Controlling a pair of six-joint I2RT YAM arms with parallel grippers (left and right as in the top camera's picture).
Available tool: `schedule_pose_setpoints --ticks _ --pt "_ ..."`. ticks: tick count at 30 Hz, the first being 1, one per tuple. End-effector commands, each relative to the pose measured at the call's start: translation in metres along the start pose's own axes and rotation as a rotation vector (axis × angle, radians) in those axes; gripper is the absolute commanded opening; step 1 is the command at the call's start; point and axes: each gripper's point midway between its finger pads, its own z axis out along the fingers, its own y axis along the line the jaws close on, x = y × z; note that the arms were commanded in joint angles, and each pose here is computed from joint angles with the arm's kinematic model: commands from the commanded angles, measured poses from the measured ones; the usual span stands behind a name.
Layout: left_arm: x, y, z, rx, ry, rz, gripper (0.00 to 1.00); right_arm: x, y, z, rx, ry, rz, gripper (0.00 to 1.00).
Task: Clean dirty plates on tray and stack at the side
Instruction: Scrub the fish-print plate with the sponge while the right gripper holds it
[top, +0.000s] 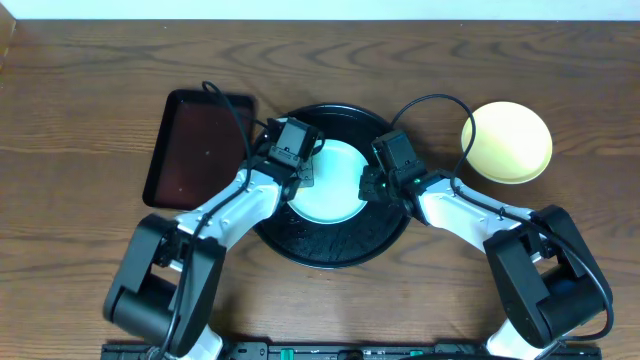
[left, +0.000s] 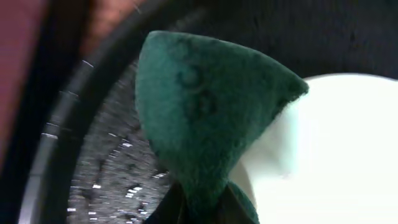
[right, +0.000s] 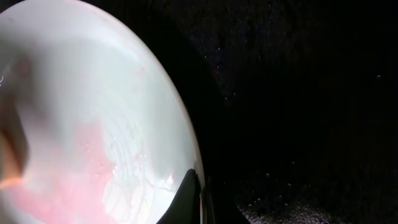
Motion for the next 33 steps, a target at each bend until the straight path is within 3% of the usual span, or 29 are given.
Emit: schedule_pose_setpoints --ticks 1,7,12,18,22,28,33 --pt "-0.022 0.020 -0.019 -0.066 -0.088 -0.007 0.07 0.028 -0.042 0.018 0.153 0.064 0.004 0.01" --pt "0.002 -0.037 -0.029 0.262 0.055 -0.002 0.08 0.027 -0.042 0.019 0.151 0.060 0.004 0.01" --pt "0.018 -0.051 -0.026 0.302 0.115 -0.026 0.07 0.028 -0.041 0.019 0.150 0.061 0.004 0.01" --pt "0.039 -0.042 0.003 0.233 0.186 -0.018 0.07 0.028 -0.042 0.018 0.151 0.061 0.004 0.01" --pt "0.046 -0.011 0.017 0.069 0.186 -0.006 0.07 0.028 -0.042 0.018 0.151 0.061 0.004 0.01" --pt "0.024 0.030 0.002 -0.152 0.070 0.013 0.08 0.028 -0.042 0.018 0.151 0.061 0.004 0.01" --pt "-0.007 0.042 -0.028 -0.206 -0.059 -0.010 0.07 0.028 -0.042 0.018 0.151 0.061 0.004 0.01"
